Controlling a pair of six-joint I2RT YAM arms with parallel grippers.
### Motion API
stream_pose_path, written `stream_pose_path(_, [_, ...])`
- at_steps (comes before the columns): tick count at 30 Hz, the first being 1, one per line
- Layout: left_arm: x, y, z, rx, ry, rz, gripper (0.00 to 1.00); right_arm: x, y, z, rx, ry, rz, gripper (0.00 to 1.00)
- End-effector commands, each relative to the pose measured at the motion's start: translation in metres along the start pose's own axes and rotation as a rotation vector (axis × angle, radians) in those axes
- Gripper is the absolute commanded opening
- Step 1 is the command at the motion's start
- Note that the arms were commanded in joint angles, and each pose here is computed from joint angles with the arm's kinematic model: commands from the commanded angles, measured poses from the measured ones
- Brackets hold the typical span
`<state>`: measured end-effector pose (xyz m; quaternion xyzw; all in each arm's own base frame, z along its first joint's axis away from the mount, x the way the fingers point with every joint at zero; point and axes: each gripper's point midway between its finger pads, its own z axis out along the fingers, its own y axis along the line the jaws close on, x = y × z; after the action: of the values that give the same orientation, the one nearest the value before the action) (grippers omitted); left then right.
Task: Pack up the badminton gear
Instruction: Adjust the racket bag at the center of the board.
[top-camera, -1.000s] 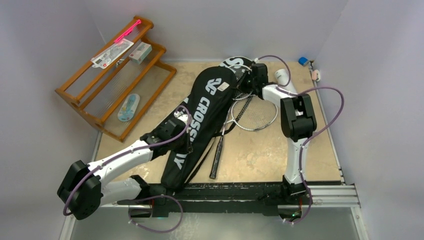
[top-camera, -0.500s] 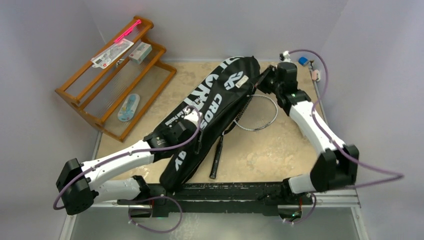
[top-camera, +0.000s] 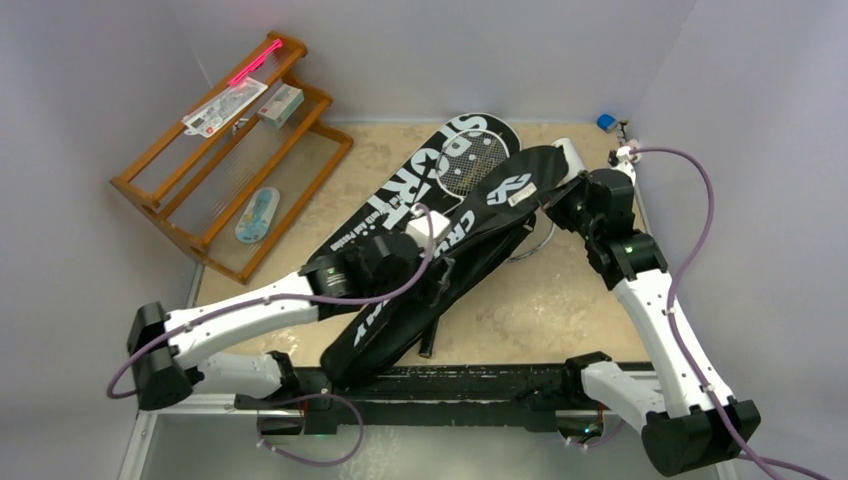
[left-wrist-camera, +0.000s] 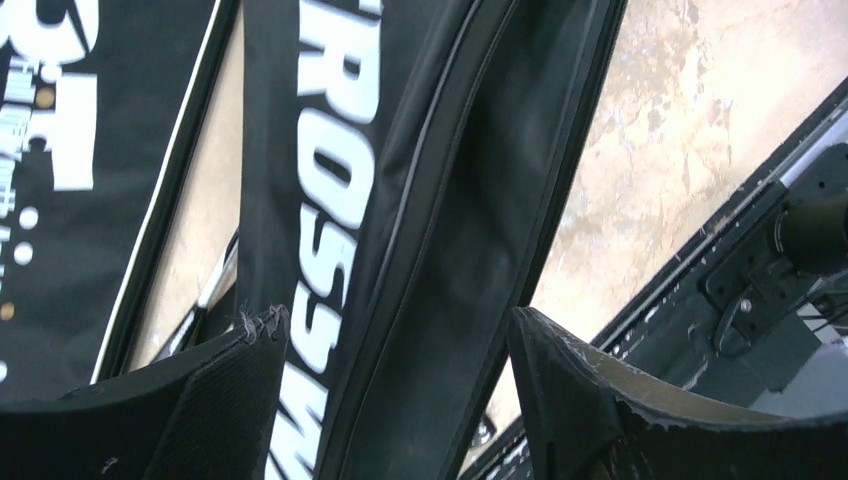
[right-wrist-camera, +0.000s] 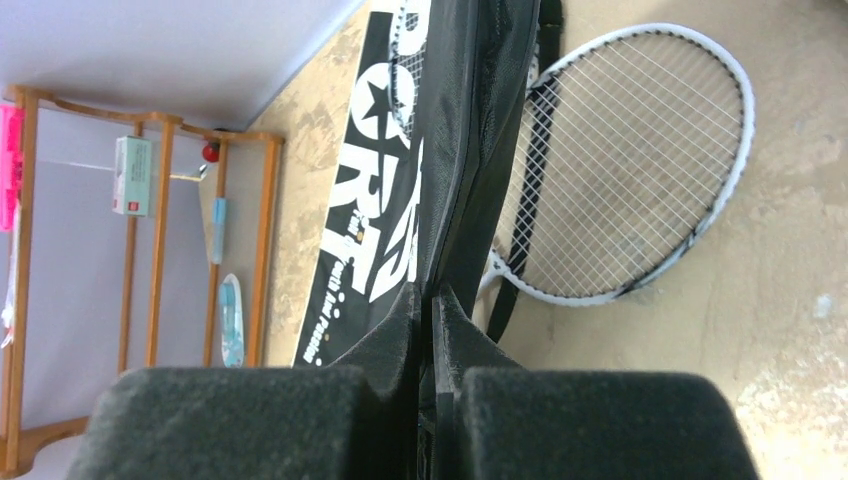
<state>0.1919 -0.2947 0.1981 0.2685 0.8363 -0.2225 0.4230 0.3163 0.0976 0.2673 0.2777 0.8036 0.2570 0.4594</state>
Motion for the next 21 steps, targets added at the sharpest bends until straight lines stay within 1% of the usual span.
stream_pose_path(1, [-0.028, -0.025, 0.025, 0.03, -0.006, 0.094, 0.78, 0.025, -0.008, -0.014, 0.041, 0.115, 0.023, 0.0])
stream_pose_path(5, [-0.037, -0.042, 0.043, 0.041, -0.004, 0.131, 0.8, 0.025, -0.006, -0.015, 0.035, 0.12, 0.018, 0.0])
stream_pose_path(9, [-0.036, -0.045, 0.064, 0.009, 0.026, 0.153, 0.8, 0.026, -0.004, -0.016, 0.021, 0.125, 0.017, 0.0])
stream_pose_path(17, [-0.03, -0.067, 0.082, 0.017, 0.043, 0.185, 0.81, 0.03, -0.007, -0.015, 0.029, 0.133, 0.03, 0.0])
stream_pose_path(21, [-0.022, -0.073, 0.09, -0.006, 0.047, 0.201, 0.77, 0.027, -0.005, -0.018, 0.018, 0.119, 0.038, 0.0])
